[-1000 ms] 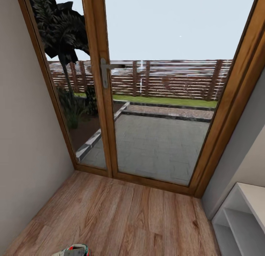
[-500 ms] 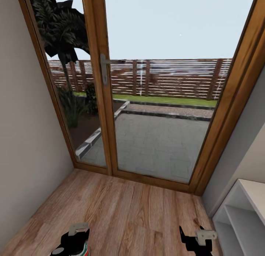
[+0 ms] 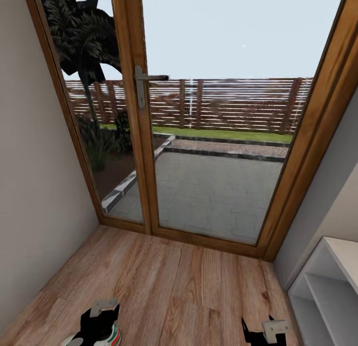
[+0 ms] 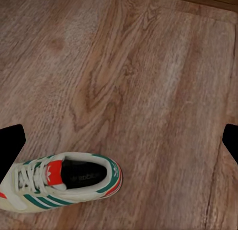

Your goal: Pick up the two gym shoes and the two sandals from the corridor floor and place them onto the hallstand (shoe rack) in the corridor, making sure they are on the rack and not on the floor. Arrange them so the two gym shoes are next to each other and the two sandals are next to each other.

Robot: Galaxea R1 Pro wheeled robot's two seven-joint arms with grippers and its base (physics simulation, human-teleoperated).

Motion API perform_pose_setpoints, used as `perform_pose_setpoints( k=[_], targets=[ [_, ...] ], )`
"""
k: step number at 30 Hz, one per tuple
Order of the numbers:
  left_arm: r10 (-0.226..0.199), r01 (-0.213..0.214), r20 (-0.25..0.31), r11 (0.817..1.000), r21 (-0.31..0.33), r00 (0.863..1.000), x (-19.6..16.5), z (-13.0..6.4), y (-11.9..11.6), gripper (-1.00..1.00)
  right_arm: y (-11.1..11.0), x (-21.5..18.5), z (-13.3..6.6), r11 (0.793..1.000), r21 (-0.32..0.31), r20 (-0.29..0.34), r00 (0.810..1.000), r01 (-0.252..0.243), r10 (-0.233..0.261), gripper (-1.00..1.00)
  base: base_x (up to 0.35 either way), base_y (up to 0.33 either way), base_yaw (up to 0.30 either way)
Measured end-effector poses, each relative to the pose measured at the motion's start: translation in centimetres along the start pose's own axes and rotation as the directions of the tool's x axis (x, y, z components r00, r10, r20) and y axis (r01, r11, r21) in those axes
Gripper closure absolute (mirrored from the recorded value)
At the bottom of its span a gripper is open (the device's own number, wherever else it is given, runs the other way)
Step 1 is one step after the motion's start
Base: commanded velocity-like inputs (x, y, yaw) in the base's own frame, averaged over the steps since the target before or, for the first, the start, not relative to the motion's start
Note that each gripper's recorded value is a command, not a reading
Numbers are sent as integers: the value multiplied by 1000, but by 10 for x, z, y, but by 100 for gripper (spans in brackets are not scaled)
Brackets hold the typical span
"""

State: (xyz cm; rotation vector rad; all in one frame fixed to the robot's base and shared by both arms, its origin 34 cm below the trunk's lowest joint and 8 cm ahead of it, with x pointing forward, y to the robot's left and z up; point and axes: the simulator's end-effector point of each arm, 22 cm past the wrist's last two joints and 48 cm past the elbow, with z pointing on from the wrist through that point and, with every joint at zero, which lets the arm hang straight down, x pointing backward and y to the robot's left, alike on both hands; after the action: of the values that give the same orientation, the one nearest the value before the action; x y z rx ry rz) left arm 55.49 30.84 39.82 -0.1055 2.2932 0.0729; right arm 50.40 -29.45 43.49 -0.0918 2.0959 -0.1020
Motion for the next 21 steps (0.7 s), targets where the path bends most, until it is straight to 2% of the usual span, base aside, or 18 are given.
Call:
perform_pose_setpoints(
  k=[21],
  targets=[
    [4,-4,-22,1000,-1,1000,55,24,1,-100,7,55,14,1000,-3,-25,1000,3,-3,-100,0,0,0]
  ],
)
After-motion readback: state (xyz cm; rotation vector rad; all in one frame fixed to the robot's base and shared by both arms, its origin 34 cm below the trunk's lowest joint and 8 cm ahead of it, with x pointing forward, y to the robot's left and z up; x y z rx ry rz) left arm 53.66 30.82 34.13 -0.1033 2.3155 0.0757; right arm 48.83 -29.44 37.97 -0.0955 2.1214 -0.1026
